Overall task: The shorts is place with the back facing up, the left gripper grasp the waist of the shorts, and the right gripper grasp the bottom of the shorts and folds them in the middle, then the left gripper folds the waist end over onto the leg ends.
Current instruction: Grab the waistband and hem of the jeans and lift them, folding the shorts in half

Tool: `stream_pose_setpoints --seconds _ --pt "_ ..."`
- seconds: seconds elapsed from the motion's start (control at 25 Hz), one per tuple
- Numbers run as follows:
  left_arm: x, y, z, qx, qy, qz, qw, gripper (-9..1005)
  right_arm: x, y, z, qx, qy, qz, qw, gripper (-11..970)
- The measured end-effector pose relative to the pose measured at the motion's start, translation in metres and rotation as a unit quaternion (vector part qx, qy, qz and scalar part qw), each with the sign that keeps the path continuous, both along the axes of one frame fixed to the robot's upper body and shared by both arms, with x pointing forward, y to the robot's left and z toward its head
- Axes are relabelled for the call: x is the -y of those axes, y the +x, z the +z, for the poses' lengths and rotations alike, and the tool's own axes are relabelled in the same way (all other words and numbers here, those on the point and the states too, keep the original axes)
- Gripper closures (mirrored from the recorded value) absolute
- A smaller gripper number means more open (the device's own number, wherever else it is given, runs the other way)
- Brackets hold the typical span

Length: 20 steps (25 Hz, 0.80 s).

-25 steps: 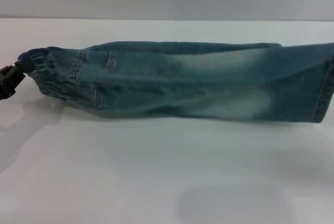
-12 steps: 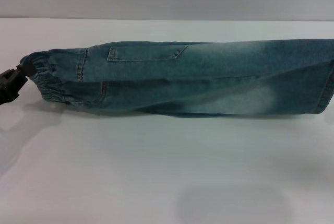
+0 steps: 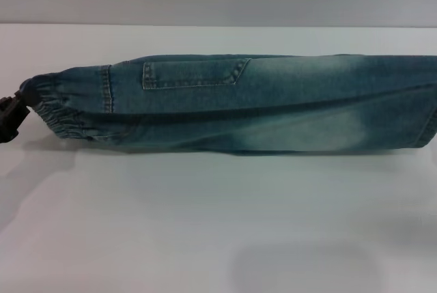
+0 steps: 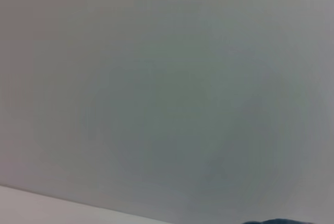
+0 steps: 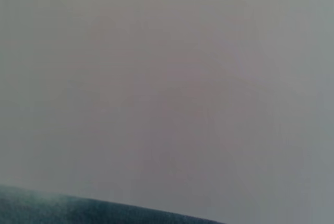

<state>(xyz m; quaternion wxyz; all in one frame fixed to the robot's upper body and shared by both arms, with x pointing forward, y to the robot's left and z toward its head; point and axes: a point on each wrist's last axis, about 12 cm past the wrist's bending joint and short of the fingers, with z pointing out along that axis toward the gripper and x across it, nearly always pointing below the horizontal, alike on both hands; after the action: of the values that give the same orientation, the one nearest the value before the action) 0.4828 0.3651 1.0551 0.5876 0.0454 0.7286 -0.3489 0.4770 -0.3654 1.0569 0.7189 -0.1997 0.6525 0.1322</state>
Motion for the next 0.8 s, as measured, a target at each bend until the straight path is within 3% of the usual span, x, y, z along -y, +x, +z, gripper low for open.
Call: stream_pose_setpoints --seconds 0.36,0.8 --pt "-0.01 -0.01 0.0 0.032 0.009 0.036 0.999 989 0.011 -0.01 -0.005 0.025 -0.003 -0.06 0.998 961" --pt "-0.006 -0.017 -0.005 0.046 0.013 0.035 0.998 995 0.011 -0.017 -0.007 0.04 -0.016 -0.066 0.997 961"
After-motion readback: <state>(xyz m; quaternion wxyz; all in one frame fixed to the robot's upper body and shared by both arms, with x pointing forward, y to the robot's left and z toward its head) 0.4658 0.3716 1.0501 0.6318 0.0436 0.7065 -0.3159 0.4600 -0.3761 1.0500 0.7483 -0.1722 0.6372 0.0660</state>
